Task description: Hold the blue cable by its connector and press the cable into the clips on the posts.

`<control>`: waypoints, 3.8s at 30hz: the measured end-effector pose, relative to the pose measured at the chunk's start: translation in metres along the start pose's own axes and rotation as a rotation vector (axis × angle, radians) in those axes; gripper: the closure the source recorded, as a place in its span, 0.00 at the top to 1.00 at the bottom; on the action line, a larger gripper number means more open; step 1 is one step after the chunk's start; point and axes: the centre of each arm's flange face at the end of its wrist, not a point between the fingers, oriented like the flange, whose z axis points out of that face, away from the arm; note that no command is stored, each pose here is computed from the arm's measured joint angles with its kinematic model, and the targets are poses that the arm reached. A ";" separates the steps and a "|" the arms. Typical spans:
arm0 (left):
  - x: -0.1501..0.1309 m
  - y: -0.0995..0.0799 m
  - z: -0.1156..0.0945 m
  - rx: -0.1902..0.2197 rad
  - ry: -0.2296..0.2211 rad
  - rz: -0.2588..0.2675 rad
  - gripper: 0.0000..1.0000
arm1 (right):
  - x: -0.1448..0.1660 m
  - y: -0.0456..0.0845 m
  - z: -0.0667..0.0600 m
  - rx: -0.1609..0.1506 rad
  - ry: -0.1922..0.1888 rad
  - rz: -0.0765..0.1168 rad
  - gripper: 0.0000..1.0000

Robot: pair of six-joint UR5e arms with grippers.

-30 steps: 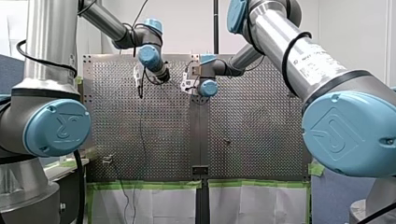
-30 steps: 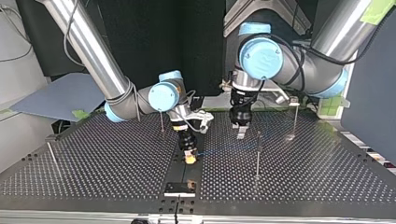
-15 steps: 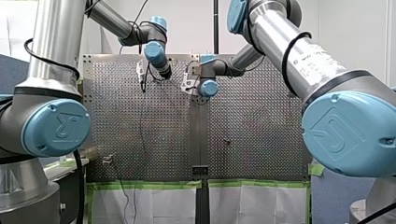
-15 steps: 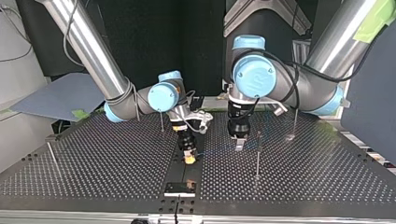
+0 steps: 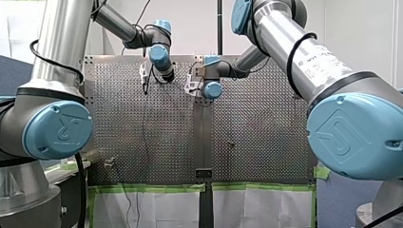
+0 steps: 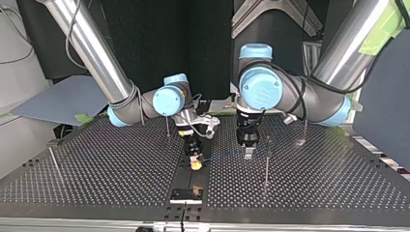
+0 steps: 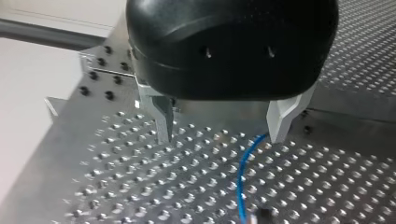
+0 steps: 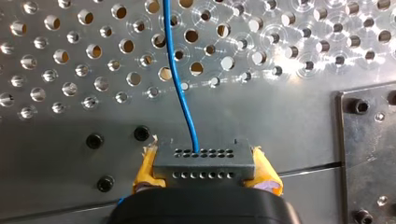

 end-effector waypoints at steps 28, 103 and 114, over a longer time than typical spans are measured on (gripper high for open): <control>0.036 0.005 0.031 -0.079 0.070 0.088 1.00 | -0.003 0.001 0.000 -0.001 -0.004 0.000 0.00; -0.013 -0.034 0.036 -0.097 -0.053 0.085 0.00 | -0.039 0.028 -0.011 -0.036 -0.081 -0.007 0.00; 0.020 -0.037 0.027 -0.100 -0.036 0.076 0.00 | -0.044 0.052 -0.031 -0.073 -0.123 -0.020 0.00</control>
